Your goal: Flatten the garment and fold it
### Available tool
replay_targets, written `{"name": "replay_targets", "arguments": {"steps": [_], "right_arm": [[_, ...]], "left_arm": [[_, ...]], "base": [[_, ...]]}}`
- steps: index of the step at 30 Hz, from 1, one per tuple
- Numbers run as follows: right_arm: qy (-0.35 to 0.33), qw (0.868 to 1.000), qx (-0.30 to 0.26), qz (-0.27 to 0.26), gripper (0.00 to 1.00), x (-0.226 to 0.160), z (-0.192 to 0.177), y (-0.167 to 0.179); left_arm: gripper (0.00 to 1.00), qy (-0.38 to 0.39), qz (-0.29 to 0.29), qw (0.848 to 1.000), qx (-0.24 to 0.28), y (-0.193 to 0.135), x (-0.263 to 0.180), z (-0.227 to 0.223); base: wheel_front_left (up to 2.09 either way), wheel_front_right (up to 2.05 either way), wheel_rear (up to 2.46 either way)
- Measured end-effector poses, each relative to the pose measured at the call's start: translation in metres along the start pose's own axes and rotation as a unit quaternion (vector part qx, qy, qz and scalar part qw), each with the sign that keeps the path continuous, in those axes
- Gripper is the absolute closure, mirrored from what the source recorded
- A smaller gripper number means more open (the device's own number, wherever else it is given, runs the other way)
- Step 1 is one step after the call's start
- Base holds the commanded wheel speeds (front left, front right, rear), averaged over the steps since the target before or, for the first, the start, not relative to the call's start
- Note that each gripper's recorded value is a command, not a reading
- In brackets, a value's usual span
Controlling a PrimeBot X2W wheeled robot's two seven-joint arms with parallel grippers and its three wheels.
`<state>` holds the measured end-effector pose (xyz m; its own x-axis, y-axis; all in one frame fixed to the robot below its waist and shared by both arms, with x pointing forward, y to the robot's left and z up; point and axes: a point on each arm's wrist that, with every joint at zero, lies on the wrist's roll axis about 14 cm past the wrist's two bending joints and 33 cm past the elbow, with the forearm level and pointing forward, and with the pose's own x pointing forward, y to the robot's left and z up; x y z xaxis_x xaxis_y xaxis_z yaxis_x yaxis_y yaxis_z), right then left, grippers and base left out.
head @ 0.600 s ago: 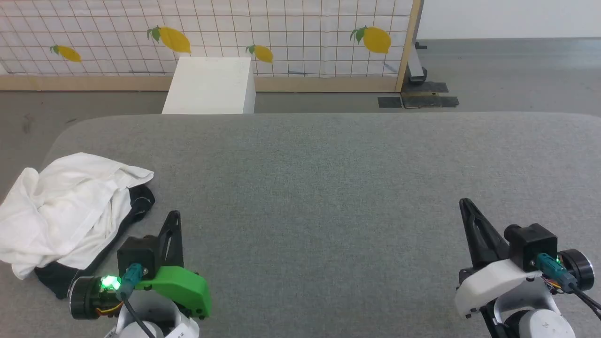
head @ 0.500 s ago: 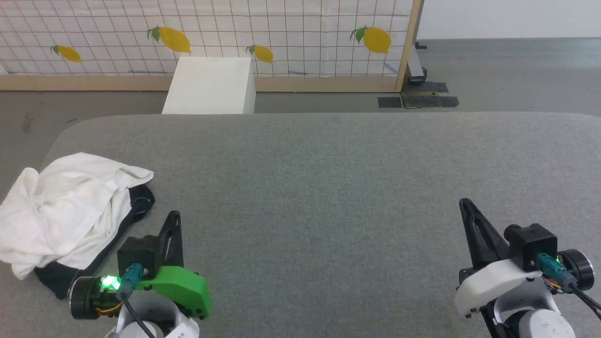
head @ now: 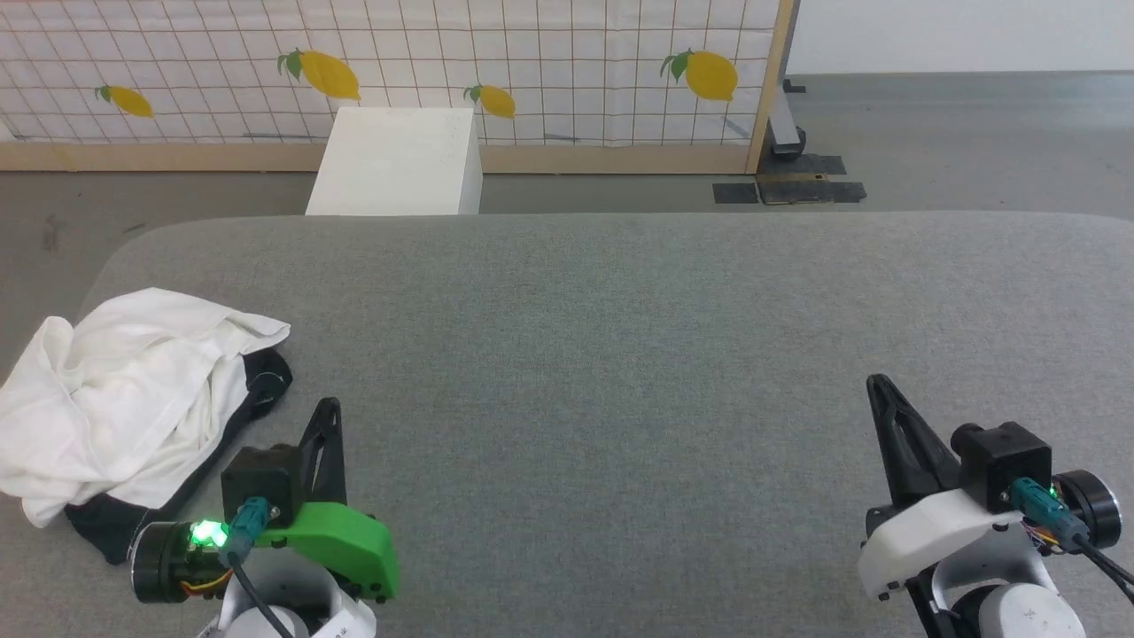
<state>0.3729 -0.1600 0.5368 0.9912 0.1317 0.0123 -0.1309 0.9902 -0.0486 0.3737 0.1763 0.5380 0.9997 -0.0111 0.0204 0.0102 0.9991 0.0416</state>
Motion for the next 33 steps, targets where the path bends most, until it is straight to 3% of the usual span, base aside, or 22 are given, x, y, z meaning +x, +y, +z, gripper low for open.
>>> {"name": "replay_targets", "arguments": {"steps": [33], "right_arm": [[0.000,1.000,0.000,0.000,1.00,0.0000,0.0000,0.0001]], "left_arm": [[1.00,0.000,0.000,1.000,0.000,-0.0001,0.0000,0.0000]], "base": [[0.00,0.00,0.00]]}}
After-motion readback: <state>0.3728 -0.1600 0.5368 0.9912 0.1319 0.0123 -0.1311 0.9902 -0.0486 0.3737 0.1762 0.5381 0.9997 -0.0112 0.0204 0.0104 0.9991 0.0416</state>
